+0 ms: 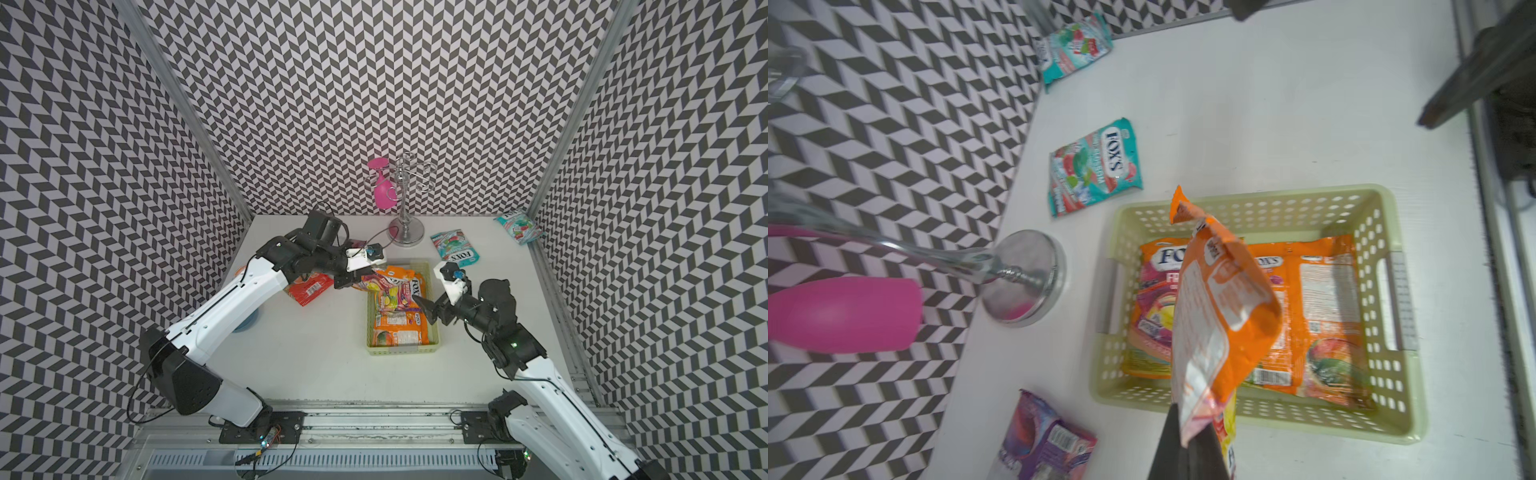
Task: Put the candies in the basket
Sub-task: Pick up the candy at the center of the board.
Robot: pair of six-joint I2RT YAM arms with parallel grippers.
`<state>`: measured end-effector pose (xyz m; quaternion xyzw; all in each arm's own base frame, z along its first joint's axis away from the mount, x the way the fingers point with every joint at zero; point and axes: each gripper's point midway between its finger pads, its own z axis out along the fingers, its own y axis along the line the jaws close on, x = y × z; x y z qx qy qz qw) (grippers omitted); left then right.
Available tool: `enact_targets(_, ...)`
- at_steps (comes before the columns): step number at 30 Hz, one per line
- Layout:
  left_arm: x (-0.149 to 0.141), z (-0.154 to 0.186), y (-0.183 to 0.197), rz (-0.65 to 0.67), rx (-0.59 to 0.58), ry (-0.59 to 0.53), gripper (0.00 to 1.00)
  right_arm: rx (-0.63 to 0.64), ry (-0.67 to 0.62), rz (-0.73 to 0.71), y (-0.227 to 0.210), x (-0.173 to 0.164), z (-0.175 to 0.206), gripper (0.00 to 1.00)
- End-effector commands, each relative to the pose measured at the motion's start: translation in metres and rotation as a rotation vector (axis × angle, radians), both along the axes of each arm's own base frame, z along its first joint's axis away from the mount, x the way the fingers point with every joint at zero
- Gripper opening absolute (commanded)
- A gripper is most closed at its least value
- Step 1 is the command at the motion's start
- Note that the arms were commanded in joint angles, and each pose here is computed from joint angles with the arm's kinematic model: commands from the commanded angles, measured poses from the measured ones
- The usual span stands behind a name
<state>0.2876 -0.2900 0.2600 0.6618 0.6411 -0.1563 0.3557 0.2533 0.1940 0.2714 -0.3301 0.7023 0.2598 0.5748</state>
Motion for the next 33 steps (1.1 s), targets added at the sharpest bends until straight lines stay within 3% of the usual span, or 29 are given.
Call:
enact_targets(1, -0.026, 0.005, -0.013, -0.072, -0.034, -0.002, 0.0, 0.06, -0.032, 0.204, 0.026, -0.023, 0.011, 0.96)
enact_targets(10, -0.046, 0.004, -0.03, -0.139, -0.073, 0.057, 0.0, 0.075, 0.07, 0.339, 0.055, -0.032, -0.018, 0.94)
enact_targets(16, -0.053, 0.015, -0.035, -0.159, -0.109, 0.074, 0.0, 0.06, 0.084, 0.342, 0.06, -0.031, -0.027, 0.85)
enact_targets(22, -0.058, 0.02, -0.032, -0.166, -0.123, 0.073, 0.0, 0.037, 0.078, 0.34, 0.064, -0.029, -0.033, 0.52)
enact_targets(24, -0.058, 0.023, -0.031, -0.159, -0.127, 0.07, 0.0, 0.039, 0.065, 0.322, 0.063, -0.027, -0.031, 0.27)
enact_targets(25, -0.059, 0.024, -0.03, -0.158, -0.13, 0.066, 0.0, 0.039, 0.06, 0.313, 0.062, -0.025, -0.031, 0.08)
enact_targets(26, -0.06, 0.026, -0.029, -0.157, -0.136, 0.06, 0.0, 0.039, 0.059, 0.31, 0.062, -0.025, -0.031, 0.0)
enact_targets(27, -0.061, 0.027, -0.028, -0.154, -0.139, 0.057, 0.01, 0.042, 0.064, 0.298, 0.061, -0.024, -0.029, 0.0)
enact_targets(30, -0.059, 0.027, -0.022, -0.126, -0.142, 0.06, 0.22, 0.068, 0.109, 0.257, 0.059, -0.019, -0.023, 0.0)
enact_targets(33, -0.06, 0.03, -0.012, -0.102, -0.151, 0.06, 0.5, 0.122, 0.184, 0.255, 0.061, -0.02, -0.018, 0.0)
